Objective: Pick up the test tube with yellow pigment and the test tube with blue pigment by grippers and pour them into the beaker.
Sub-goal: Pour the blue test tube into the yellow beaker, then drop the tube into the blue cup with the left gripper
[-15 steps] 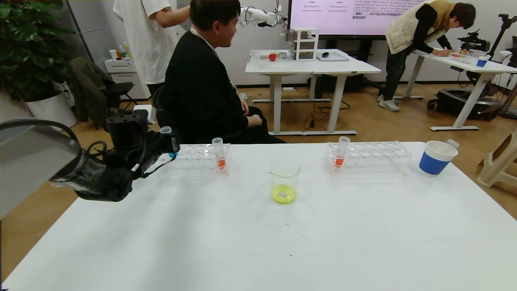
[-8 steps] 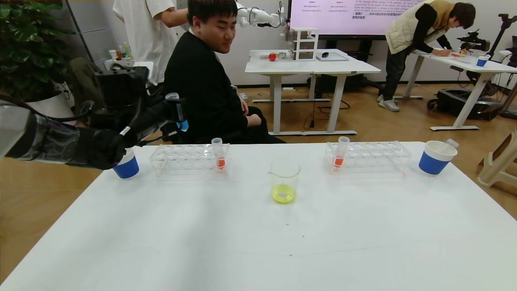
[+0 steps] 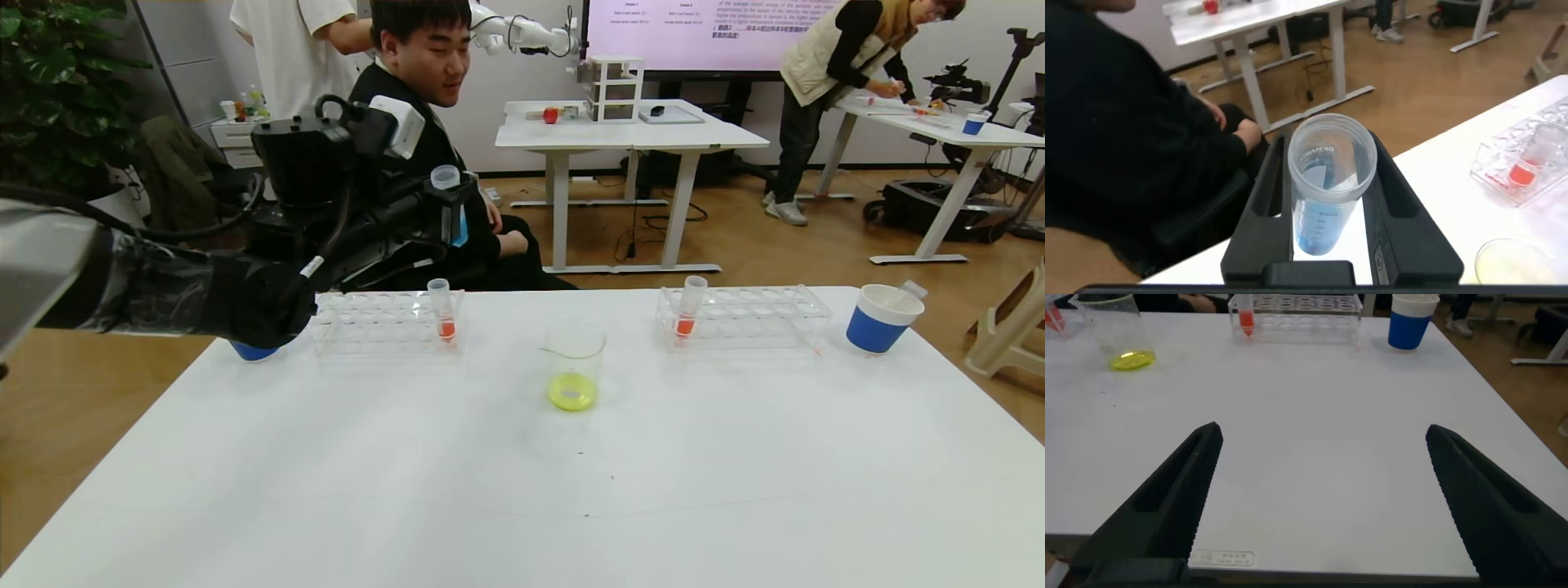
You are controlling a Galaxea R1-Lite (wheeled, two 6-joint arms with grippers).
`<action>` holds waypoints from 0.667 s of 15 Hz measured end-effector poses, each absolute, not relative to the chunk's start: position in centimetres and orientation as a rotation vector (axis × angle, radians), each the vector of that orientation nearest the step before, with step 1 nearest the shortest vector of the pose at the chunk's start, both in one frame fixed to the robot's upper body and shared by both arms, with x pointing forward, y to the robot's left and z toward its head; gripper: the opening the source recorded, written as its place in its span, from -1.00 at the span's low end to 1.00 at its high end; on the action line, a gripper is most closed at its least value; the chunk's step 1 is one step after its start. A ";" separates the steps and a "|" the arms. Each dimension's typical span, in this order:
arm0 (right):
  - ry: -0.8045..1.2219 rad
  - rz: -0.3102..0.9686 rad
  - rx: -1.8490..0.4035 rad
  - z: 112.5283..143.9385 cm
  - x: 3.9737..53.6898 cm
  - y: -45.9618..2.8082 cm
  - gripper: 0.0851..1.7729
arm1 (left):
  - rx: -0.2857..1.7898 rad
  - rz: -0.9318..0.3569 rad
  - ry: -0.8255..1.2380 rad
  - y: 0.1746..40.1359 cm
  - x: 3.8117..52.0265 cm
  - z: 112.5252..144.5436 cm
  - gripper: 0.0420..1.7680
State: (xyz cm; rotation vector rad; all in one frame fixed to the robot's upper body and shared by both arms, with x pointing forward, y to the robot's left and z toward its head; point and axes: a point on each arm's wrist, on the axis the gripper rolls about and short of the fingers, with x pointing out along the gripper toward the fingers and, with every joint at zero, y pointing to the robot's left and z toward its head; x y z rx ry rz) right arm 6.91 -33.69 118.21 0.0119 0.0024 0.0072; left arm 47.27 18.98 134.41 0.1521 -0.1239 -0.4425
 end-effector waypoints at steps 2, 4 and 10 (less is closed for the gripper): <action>0.002 0.007 0.012 118.2 6.9 -33.7 0.96 | 0.205 -0.503 -0.200 17.3 47.5 133.6 -0.47; 0.002 0.008 0.012 118.2 6.9 -33.7 0.96 | 0.285 -0.543 -0.302 16.0 48.2 132.1 -0.47; 0.002 0.007 0.012 118.2 6.9 -33.7 0.96 | 0.547 -0.688 -0.372 13.2 49.3 125.2 -0.47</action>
